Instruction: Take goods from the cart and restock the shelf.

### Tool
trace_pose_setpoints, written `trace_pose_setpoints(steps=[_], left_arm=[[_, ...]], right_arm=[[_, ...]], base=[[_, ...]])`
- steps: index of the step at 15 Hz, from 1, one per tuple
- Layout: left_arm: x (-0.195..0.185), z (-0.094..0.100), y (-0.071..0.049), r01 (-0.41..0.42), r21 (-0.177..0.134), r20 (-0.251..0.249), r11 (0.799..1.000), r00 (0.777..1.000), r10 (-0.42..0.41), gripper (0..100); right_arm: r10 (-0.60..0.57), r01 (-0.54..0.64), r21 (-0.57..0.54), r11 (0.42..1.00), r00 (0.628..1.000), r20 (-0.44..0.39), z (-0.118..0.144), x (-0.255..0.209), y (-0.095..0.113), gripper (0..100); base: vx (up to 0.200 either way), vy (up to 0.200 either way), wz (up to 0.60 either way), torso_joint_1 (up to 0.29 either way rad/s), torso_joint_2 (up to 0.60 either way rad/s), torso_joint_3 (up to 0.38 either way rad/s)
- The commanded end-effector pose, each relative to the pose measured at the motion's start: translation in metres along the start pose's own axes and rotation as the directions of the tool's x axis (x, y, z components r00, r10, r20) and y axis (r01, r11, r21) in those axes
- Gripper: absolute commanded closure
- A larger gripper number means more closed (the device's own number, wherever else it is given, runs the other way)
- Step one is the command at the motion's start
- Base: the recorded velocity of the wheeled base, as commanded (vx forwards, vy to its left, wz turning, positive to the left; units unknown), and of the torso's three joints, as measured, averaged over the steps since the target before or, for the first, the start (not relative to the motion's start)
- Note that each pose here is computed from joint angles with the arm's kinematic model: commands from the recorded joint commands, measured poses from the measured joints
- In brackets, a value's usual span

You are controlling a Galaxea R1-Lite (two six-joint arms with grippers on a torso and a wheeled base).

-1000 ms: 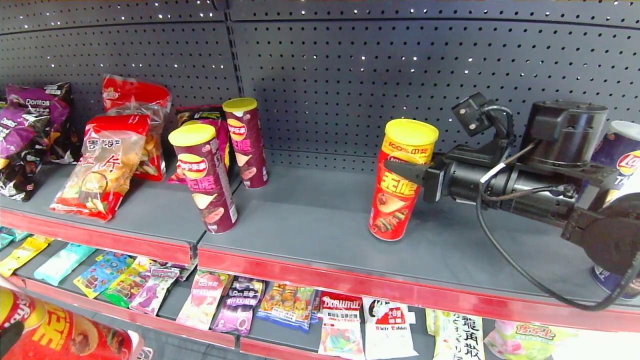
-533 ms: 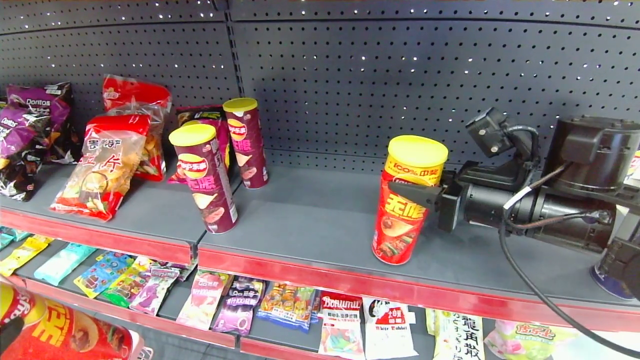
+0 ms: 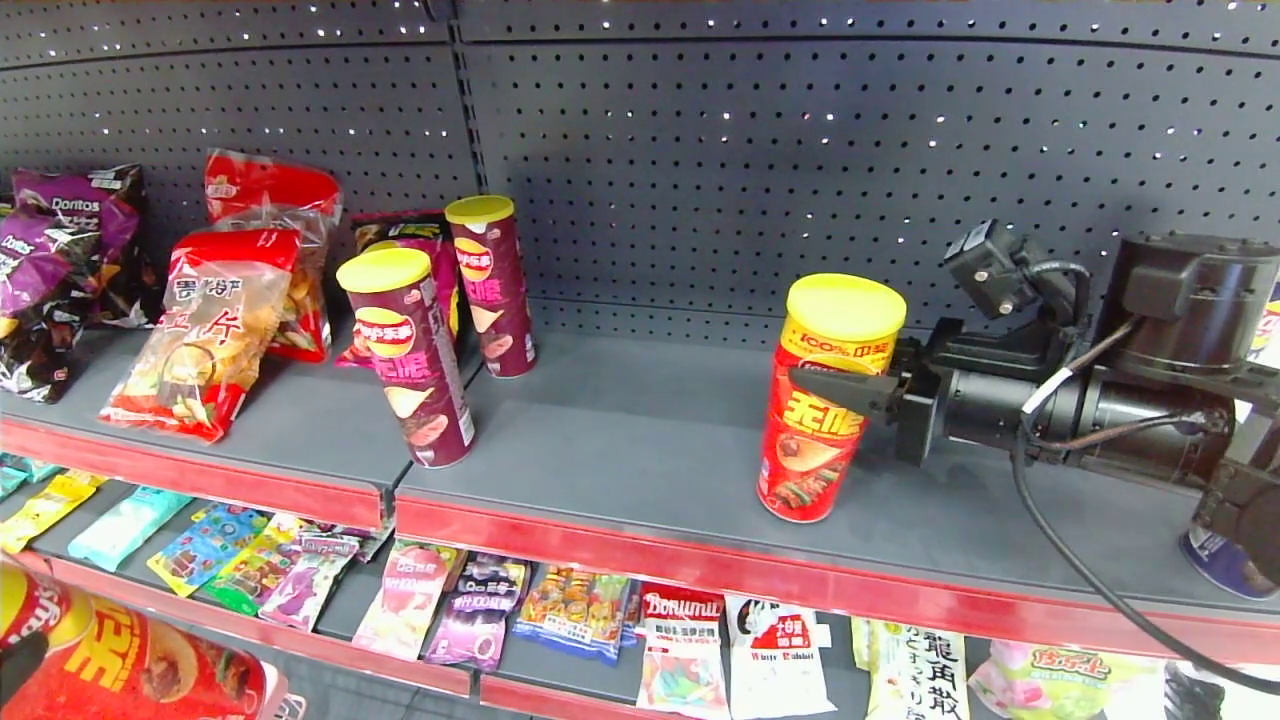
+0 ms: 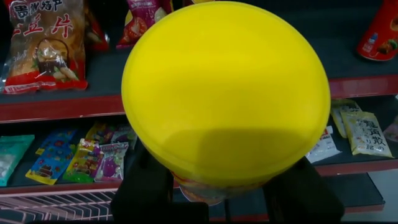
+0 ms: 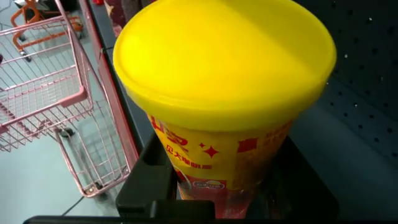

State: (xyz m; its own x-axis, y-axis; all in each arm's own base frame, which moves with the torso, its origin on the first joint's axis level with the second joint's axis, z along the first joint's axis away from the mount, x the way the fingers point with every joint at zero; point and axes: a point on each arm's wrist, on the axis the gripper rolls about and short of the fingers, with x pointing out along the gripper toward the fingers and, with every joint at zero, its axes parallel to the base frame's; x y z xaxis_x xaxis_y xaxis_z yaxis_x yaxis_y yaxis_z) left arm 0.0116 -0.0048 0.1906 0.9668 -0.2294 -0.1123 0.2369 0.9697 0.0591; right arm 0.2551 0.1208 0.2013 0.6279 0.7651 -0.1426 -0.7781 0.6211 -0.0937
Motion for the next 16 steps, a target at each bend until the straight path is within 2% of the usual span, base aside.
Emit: trace_pose_setpoints(steps=[1, 8, 12, 16], left_arm=[[0.000, 0.000, 0.000, 0.000, 0.000, 0.003, 1.000, 1.000, 0.000, 100], [-0.002, 0.001, 0.000, 0.006, 0.002, 0.014, 1.000, 1.000, -0.007, 100], [-0.004, 0.001, -0.001, 0.006, 0.004, 0.021, 1.000, 1.000, -0.006, 100], [-0.004, 0.001, -0.001, 0.006, 0.005, 0.024, 1.000, 1.000, -0.006, 100]], right_arm=[[0.004, -0.004, 0.001, 1.000, 1.000, -0.008, -0.003, 0.001, -0.001, 100], [0.015, -0.015, 0.009, 1.000, 1.000, -0.020, -0.007, -0.003, 0.005, 100], [0.053, -0.053, 0.009, 0.999, 0.998, -0.017, -0.005, -0.001, 0.016, 100], [0.057, -0.057, 0.011, 0.998, 0.998, -0.023, -0.007, -0.001, 0.016, 100]], base=[[0.000, 0.000, 0.00, 0.000, 0.00, 0.000], [0.000, 0.000, 0.00, 0.000, 0.00, 0.000], [0.000, 0.000, 0.00, 0.000, 0.00, 0.000], [0.000, 0.000, 0.00, 0.000, 0.00, 0.000]])
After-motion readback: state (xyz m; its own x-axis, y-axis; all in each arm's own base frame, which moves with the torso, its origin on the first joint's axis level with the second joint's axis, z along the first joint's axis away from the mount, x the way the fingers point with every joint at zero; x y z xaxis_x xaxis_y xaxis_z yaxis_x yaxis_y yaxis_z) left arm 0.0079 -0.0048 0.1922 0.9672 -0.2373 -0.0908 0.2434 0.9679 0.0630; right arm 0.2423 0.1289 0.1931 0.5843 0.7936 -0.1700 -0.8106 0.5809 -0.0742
